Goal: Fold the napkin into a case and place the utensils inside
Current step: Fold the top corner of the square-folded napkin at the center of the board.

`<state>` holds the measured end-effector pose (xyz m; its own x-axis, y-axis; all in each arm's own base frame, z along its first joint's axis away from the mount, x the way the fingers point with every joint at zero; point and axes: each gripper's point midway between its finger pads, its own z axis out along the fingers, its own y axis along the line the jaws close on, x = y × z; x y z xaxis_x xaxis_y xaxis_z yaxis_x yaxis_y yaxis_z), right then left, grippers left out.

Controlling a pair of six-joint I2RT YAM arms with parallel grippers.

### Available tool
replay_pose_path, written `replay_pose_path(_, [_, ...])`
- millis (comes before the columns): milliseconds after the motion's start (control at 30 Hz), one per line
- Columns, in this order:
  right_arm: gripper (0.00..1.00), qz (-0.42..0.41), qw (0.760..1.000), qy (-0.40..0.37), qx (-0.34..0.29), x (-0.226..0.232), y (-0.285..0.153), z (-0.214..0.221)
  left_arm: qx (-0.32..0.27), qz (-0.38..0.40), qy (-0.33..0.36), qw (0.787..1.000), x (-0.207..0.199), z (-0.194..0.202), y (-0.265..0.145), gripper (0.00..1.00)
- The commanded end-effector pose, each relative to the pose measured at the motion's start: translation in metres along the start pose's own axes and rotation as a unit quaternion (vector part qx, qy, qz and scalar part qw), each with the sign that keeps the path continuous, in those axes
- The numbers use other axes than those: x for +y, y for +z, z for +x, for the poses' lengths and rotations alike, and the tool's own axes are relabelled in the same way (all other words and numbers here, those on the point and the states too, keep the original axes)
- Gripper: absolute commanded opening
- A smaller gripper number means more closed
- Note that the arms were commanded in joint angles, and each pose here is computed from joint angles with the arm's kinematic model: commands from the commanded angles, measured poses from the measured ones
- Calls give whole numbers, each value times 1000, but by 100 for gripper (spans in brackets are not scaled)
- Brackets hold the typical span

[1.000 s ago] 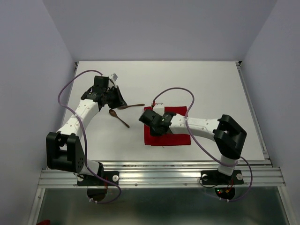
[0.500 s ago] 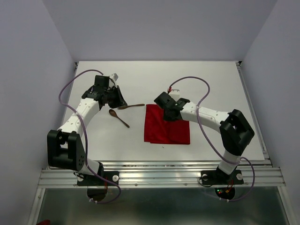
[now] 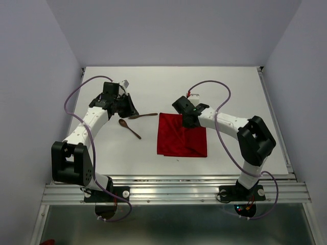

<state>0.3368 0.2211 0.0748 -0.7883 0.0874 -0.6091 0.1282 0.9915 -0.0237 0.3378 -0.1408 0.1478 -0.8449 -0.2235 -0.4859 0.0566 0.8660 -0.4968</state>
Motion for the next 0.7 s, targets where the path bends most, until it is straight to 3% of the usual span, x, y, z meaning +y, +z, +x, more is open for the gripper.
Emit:
replay_pose_path(0, [3, 2, 999, 3, -40, 2, 4, -29, -16, 11, 15, 1000, -7, -12, -8, 12])
replay_pose_path(667, [5, -4, 991, -77, -113, -2, 15, -65, -16, 7, 12, 1000, -7, -13, -9, 12])
